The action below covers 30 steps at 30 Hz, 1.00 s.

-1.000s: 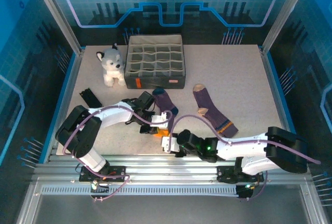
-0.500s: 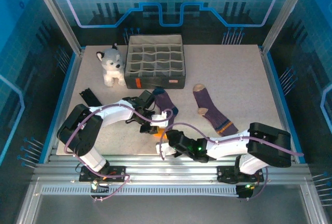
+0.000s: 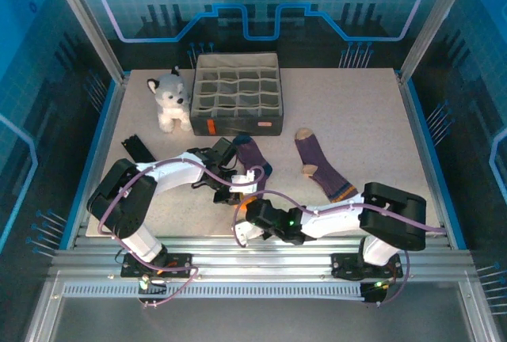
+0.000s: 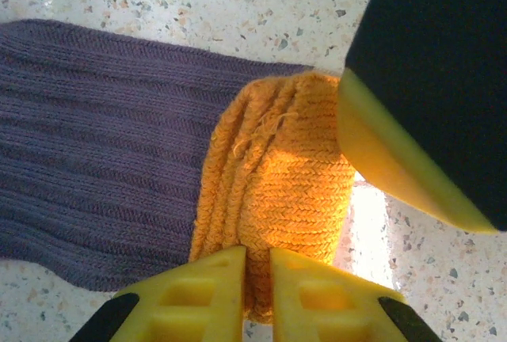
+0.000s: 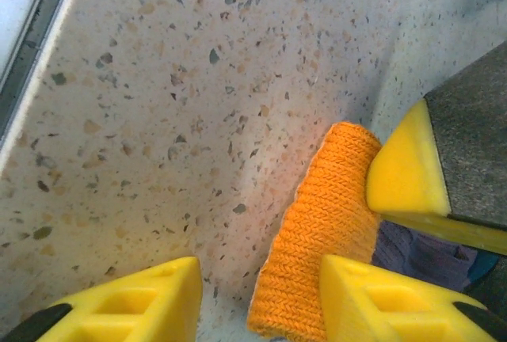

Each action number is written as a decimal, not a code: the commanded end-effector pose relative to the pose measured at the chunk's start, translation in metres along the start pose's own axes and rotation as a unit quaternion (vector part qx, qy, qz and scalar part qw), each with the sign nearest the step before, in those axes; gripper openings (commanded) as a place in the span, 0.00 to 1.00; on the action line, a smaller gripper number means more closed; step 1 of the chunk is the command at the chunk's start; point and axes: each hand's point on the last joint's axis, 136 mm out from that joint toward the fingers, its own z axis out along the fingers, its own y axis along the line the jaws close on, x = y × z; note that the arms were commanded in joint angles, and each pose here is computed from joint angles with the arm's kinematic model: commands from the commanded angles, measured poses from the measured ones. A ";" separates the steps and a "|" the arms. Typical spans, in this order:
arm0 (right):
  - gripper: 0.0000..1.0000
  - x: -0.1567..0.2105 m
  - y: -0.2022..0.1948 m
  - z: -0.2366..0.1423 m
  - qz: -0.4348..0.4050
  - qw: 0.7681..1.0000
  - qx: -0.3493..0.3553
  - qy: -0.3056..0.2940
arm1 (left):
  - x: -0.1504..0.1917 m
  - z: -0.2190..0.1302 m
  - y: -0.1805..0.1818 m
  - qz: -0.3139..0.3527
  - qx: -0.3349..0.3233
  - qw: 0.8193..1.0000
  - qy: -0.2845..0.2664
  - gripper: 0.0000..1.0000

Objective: Roll the socks

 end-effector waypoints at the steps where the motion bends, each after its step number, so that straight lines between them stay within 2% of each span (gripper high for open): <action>1: 0.41 0.019 0.003 0.014 -0.018 0.999 -0.007 0.050 | -0.004 -0.003 -0.005 -0.011 0.021 1.000 -0.008 0.15; 4: 0.33 0.026 0.001 0.021 -0.014 0.997 0.003 0.076 | -0.004 -0.004 -0.005 -0.012 0.021 1.000 -0.009 0.15; 8: 0.12 0.030 -0.003 0.025 0.006 0.996 0.022 0.085 | -0.005 -0.005 -0.005 -0.012 0.019 1.000 -0.014 0.15; 12: 0.00 0.033 -0.008 0.026 0.027 0.994 0.038 0.095 | -0.007 -0.008 -0.004 -0.014 0.017 1.000 -0.022 0.15; 15: 0.00 0.029 -0.010 0.023 0.045 0.995 0.038 0.085 | -0.010 -0.011 -0.002 -0.018 0.013 0.999 -0.028 0.15; 18: 0.00 0.020 -0.006 0.015 0.070 0.996 0.017 0.050 | -0.012 -0.015 0.002 -0.022 0.007 0.999 -0.038 0.15; 22: 0.00 0.013 0.000 0.001 0.137 0.990 -0.046 -0.001 | -0.016 -0.027 0.013 -0.035 -0.018 0.997 -0.069 0.19; 25: 0.00 0.008 0.004 -0.009 0.173 0.980 -0.096 -0.031 | -0.016 -0.039 0.024 -0.034 -0.058 0.994 -0.088 0.25; 30: 0.00 0.006 0.000 -0.015 0.221 0.963 -0.142 -0.052 | -0.004 -0.063 0.049 -0.012 -0.177 0.978 -0.109 0.33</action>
